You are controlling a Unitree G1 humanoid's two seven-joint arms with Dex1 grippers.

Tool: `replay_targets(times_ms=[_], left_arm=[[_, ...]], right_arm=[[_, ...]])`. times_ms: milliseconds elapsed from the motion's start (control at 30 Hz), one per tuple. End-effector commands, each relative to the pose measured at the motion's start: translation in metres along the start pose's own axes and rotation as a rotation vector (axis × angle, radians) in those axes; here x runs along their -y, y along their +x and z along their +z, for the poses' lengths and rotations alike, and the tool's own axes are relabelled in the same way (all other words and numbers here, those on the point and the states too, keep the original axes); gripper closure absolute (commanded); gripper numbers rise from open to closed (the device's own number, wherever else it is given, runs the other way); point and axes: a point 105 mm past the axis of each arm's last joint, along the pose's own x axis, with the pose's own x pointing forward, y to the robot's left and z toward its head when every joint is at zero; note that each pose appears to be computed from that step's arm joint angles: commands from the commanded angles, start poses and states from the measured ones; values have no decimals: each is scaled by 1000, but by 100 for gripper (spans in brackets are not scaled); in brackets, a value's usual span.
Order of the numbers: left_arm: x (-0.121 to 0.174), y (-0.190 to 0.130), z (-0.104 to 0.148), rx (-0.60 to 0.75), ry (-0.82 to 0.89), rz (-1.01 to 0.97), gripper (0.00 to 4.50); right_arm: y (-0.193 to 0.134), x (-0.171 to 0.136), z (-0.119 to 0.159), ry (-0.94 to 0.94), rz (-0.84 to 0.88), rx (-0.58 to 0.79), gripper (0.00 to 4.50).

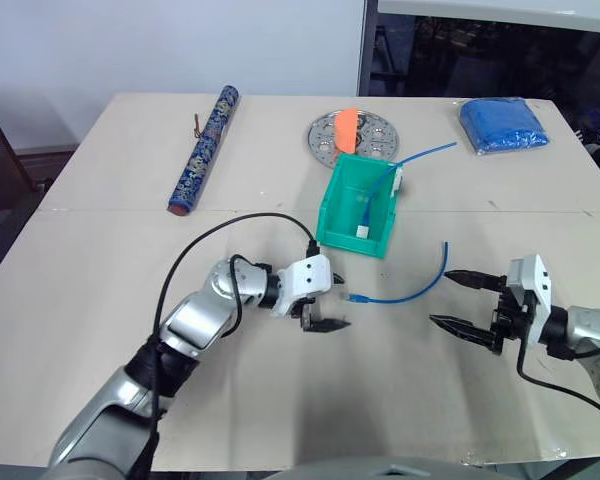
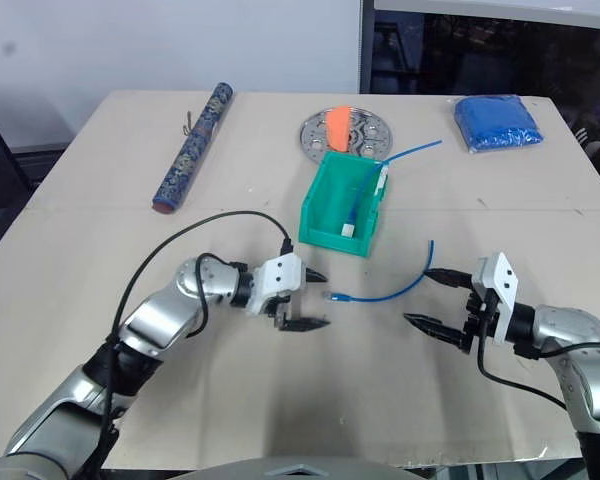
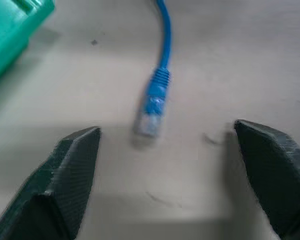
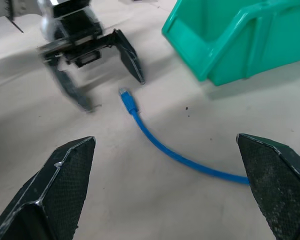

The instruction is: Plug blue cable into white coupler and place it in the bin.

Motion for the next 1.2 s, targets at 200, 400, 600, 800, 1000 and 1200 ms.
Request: replay_targets(times_ms=[200,400,600,800,1000,1200], left_arm=[[4,12,-4,56,11,-17,424],[3,10,6,131,70,-5,443],[-2,8,2,127,72,11,443],[2,0,45,373,-80,-30,443],[24,-14,81,561,-291,-212,443],[28,-23,94,630,-401,-268,443]], right_arm=[[-12,-16,9,-22,-22,44,0],[-10,-30,0,19,-9,37,0],[-8,-29,0,16,-12,41,0],[3,-40,-1,160,18,111,0],[32,-50,19,360,72,270,0],[47,-55,51,430,153,399,0]])
